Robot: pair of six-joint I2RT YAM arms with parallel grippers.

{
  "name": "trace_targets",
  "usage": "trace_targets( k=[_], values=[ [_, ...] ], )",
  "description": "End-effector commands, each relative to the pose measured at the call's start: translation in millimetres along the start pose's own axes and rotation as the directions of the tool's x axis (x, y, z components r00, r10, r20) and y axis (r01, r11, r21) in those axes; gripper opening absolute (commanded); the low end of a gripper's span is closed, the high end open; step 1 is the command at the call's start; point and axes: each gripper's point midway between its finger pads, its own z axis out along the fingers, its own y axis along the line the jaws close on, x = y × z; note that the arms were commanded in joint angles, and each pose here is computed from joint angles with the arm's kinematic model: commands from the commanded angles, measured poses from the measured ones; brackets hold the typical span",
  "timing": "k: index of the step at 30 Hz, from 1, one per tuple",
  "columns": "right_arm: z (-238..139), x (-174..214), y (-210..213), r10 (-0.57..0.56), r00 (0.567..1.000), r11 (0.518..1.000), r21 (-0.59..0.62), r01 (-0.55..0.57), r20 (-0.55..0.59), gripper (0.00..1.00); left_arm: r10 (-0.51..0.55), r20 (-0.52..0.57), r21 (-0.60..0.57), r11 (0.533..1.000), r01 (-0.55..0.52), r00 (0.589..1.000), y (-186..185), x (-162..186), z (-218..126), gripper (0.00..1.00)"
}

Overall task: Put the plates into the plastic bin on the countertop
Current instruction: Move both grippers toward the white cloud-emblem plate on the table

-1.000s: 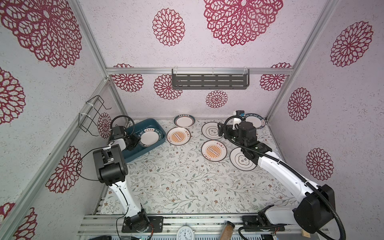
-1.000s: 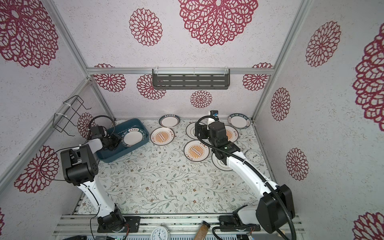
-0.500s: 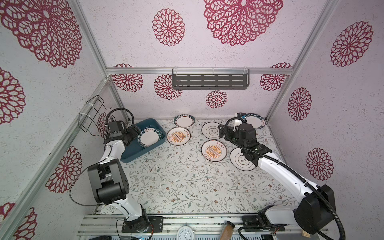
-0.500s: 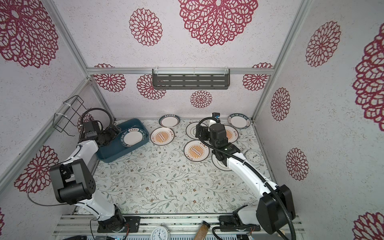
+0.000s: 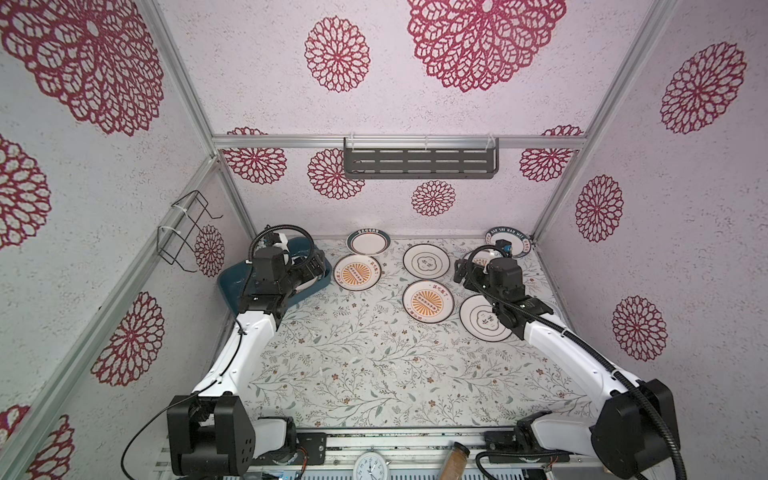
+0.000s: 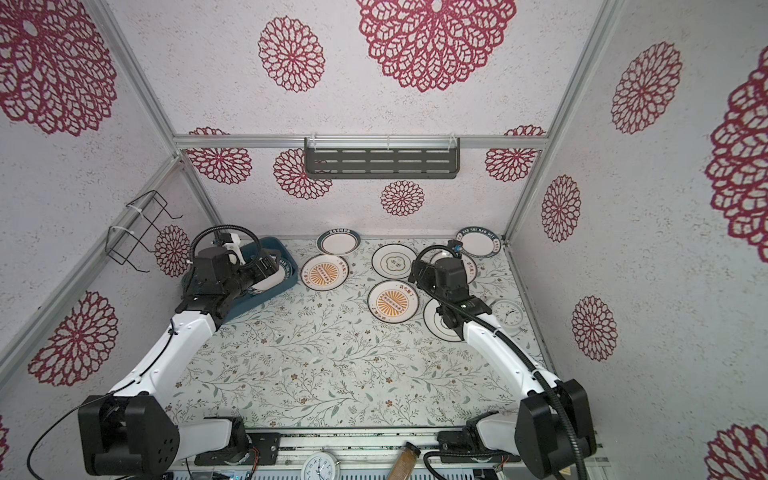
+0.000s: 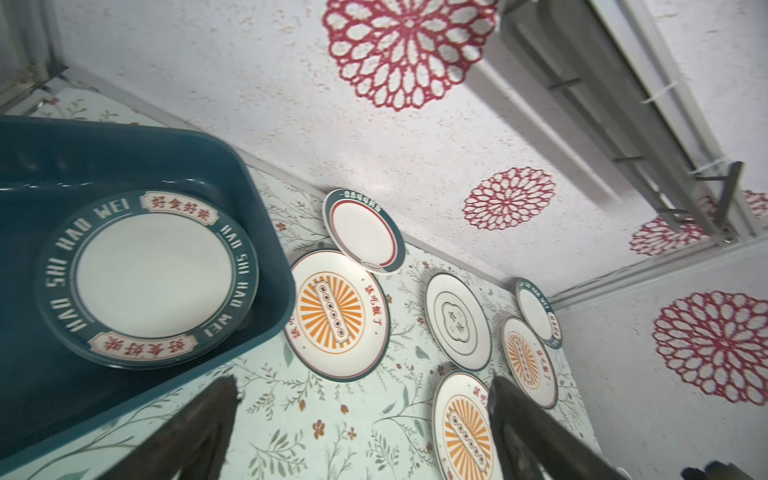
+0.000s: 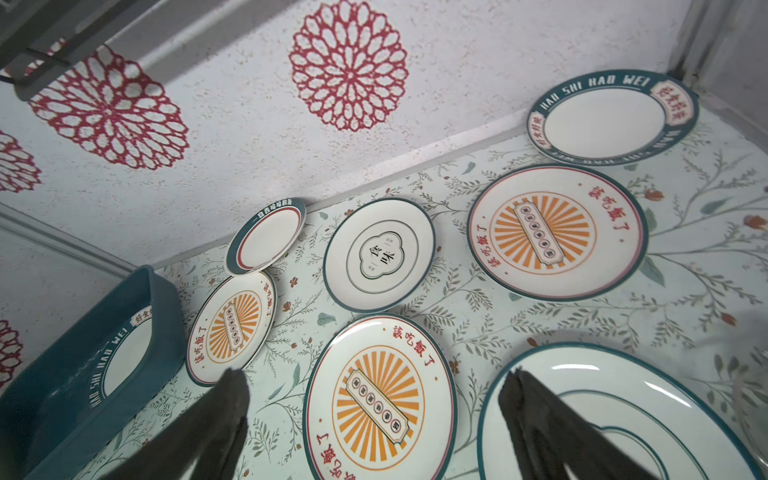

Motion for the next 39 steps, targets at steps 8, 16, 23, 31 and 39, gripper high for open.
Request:
trace_targets(
  k=[8, 16, 23, 31, 39],
  values=[
    [-17, 32, -86, 0.285, 0.958, 0.949, 0.146, -0.278, -0.027, 0.99, 0.027, 0.014, 0.145, 0.989, -0.029, 1.000, -71, 29, 0, 0.97],
    [-16, 79, -129, 0.426, 0.900, 0.890, 0.221, -0.400, -0.089, 0.99, 0.020, -0.030, 0.198, 0.980, -0.013, 0.999, -95, 57, 2, 0.97],
    [-19, 113, -159, 0.539, 0.839, 0.817, 0.292, -0.497, -0.079, 0.94, 0.048, -0.058, 0.270, 0.962, -0.031, 0.997, -123, 75, 6, 0.97],
    [-30, 128, -181, 0.557, 0.829, 0.786, 0.357, -0.505, -0.054, 0.92, 0.047, -0.120, 0.331, 0.943, -0.005, 0.992, -149, 104, 21, 0.97],
    [-18, 138, -183, 0.583, 0.809, 0.779, 0.329, -0.534, -0.069, 0.79, 0.070, -0.194, 0.384, 0.923, 0.010, 0.978, -177, 139, 42, 0.97]
  ],
)
